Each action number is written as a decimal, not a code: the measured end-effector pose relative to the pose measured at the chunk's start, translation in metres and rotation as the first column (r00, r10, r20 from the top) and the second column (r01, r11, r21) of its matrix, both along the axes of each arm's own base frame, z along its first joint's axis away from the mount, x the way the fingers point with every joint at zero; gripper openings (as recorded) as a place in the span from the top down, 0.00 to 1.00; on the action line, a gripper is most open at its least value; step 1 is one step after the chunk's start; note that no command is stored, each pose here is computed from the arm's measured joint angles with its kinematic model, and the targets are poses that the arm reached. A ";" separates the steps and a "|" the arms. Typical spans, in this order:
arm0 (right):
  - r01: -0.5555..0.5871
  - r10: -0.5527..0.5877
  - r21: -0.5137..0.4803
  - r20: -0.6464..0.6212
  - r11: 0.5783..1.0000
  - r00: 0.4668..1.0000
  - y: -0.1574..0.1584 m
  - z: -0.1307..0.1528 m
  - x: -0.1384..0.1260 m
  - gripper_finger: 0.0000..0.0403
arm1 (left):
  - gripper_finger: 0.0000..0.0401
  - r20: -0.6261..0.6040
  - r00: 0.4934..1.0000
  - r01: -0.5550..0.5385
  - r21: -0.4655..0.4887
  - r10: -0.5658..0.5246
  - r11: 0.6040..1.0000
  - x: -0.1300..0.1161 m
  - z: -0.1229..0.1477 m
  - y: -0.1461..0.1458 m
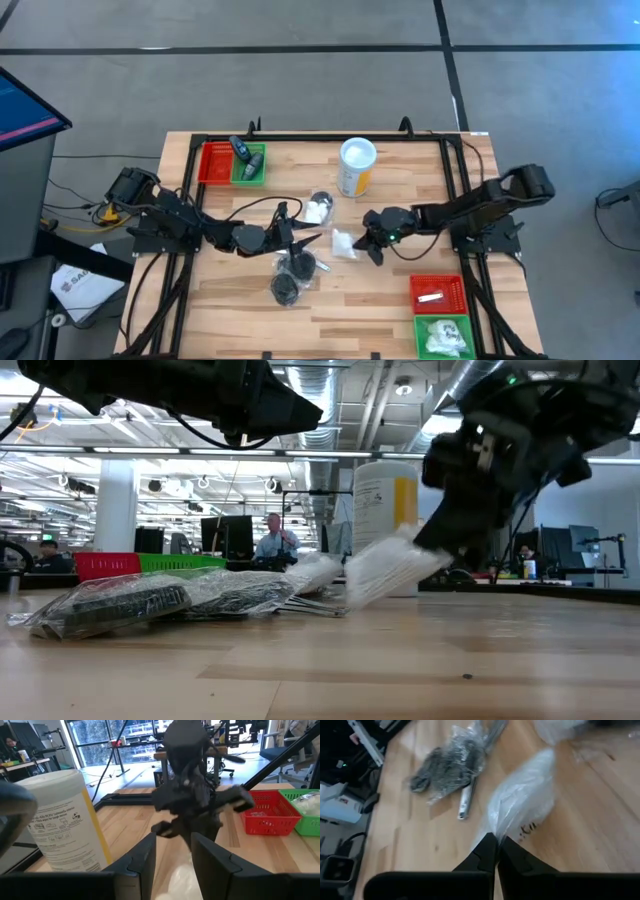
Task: Pick & Place Travel size toiletries
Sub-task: Put the white cotton pack into the bottom green bin
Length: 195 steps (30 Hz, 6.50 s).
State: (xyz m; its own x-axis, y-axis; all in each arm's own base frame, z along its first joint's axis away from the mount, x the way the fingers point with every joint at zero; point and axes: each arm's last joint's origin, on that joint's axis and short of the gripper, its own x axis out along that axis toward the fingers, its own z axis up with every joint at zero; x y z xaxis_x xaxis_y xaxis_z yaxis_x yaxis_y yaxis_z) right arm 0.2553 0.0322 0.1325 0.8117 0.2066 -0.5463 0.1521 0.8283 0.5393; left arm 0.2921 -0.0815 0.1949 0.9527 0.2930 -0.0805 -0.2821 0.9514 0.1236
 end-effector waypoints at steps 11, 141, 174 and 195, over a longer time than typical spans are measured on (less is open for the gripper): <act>-0.084 0.084 -0.010 -0.037 0.996 0.996 0.015 0.035 -0.032 1.00 | 0.72 0.001 1.000 0.000 -0.001 0.000 1.000 0.000 0.000 0.000; -0.195 0.262 0.179 -0.554 0.964 0.790 0.221 0.094 -0.184 0.99 | 0.72 0.046 0.996 -0.068 -0.130 0.074 0.989 0.005 0.001 0.018; -0.053 0.059 0.029 -0.635 0.998 0.770 0.203 0.086 -0.180 0.82 | 0.72 0.044 0.996 -0.068 -0.127 0.074 0.990 0.005 0.001 0.018; -0.207 0.124 -0.047 -0.667 0.977 0.735 0.221 0.048 -0.150 0.82 | 0.72 0.041 0.996 -0.069 -0.128 0.074 0.989 0.005 0.000 0.018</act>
State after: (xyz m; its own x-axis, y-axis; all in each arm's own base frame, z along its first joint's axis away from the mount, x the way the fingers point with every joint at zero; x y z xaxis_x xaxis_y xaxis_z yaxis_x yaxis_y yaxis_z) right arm 0.1053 0.2530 0.1807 0.2012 0.2078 -0.9573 0.2883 0.9214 0.2606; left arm 0.2967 -0.0636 0.1954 0.9332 0.3507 -0.0780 -0.3526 0.9357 -0.0113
